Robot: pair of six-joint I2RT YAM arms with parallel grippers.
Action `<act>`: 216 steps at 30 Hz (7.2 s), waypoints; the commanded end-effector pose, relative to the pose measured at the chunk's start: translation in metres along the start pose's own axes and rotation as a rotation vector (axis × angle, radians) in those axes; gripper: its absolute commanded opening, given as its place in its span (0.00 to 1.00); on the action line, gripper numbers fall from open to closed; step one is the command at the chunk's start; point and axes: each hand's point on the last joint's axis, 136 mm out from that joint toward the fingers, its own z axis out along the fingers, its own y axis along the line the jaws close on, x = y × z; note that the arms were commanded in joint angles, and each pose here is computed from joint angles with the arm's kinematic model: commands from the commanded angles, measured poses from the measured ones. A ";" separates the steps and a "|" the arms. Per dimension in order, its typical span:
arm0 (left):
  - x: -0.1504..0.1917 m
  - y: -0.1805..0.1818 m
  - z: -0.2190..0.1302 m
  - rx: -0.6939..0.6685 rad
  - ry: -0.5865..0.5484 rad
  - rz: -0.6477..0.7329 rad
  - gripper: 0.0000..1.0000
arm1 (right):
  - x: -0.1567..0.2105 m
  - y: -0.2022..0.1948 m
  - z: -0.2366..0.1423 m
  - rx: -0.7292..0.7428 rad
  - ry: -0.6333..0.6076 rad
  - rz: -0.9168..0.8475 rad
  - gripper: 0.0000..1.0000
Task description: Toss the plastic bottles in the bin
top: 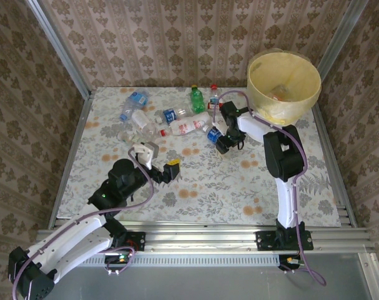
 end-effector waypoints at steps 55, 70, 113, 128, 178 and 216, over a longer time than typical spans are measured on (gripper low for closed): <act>-0.090 -0.074 0.120 0.479 -0.240 -0.270 0.79 | 0.009 0.152 -0.234 -0.301 -0.850 -0.065 0.49; -0.098 -0.084 0.124 0.534 -0.232 -0.256 0.52 | 0.016 0.161 -0.242 -0.352 -0.857 -0.095 0.57; -0.117 -0.056 0.075 0.440 -0.209 -0.065 0.13 | 0.170 -0.107 -0.220 0.231 -0.622 1.065 0.54; -0.130 -0.057 0.039 0.428 -0.243 -0.002 0.14 | 0.165 -0.269 -0.218 0.266 -0.868 1.313 0.41; -0.271 -0.014 0.170 0.414 -0.576 -0.106 0.21 | 0.094 -0.086 -0.216 -0.160 -0.859 0.827 0.56; -0.090 0.081 -0.014 -0.269 0.042 -0.071 1.00 | 0.037 0.037 -0.181 -0.376 -0.721 0.707 0.91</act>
